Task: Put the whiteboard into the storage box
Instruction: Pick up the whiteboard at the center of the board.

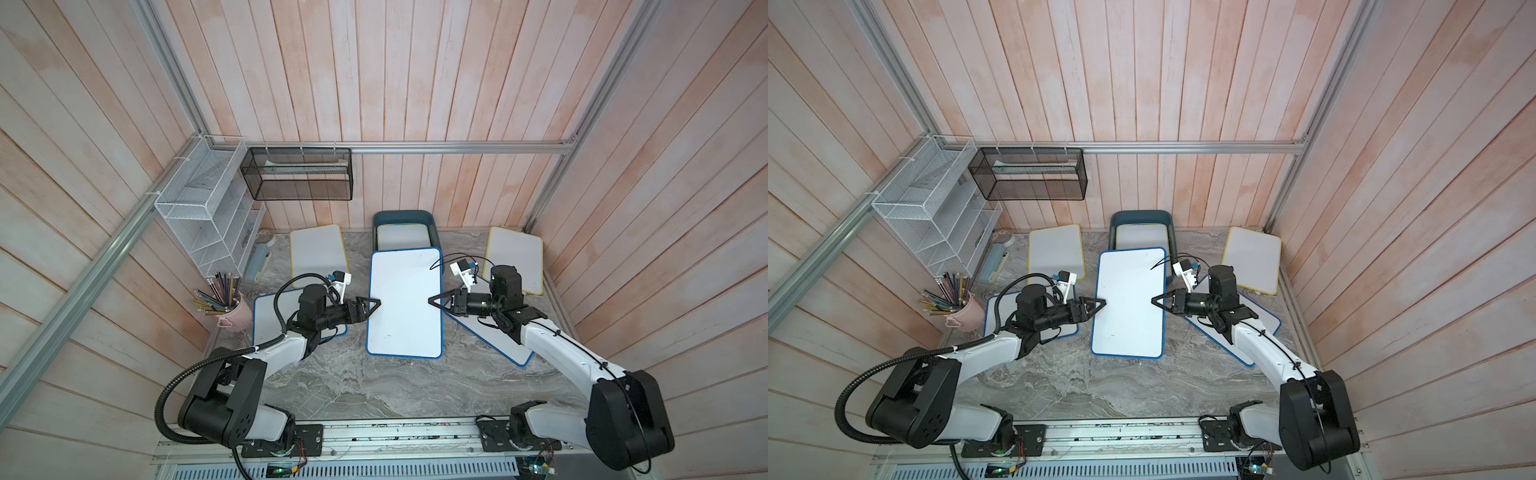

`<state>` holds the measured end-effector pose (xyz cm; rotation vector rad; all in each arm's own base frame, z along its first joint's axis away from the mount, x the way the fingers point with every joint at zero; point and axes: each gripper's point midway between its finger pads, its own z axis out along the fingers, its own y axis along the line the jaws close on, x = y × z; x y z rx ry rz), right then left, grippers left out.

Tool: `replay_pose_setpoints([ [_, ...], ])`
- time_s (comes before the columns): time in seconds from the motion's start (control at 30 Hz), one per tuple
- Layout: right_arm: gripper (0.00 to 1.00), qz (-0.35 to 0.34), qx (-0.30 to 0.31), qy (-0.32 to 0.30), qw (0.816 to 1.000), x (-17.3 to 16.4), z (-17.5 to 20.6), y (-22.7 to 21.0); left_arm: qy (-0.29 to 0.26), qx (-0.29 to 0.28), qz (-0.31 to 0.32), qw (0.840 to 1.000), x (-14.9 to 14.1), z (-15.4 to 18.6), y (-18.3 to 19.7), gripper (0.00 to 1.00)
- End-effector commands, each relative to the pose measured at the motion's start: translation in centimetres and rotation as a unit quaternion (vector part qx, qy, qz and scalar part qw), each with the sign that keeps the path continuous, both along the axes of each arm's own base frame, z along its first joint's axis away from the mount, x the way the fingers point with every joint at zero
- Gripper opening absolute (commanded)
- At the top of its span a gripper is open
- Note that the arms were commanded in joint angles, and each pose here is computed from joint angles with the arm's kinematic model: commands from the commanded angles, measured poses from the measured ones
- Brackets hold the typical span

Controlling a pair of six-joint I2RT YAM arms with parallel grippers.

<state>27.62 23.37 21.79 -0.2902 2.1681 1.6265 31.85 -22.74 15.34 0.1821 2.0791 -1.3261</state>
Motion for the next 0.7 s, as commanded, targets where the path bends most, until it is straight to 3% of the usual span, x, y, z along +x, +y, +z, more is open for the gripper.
replay_pose_setpoints([
  [0.0,0.0,0.047,0.044,-0.087,0.994,0.3,4.4,0.8,-0.028,-0.013,-0.031,0.999,-0.2,1.5,-0.6,0.91],
  [0.13,0.0,0.068,0.052,-0.1,0.991,0.7,5.3,0.9,-0.038,-0.026,-0.05,0.998,-0.2,2.4,-1.2,0.87],
  [0.3,0.0,0.082,0.056,-0.124,0.987,1.7,7.0,0.2,-0.05,-0.049,-0.085,0.994,-0.4,3.8,-1.7,0.72],
  [0.6,0.0,0.103,0.047,-0.146,0.983,3.3,8.5,-0.5,-0.053,-0.095,-0.138,0.984,-0.5,5.9,-2.1,0.26],
  [0.67,0.0,0.104,0.048,-0.148,0.982,3.7,8.7,-0.4,-0.051,-0.099,-0.143,0.984,-0.4,6.0,-2.3,0.21],
])
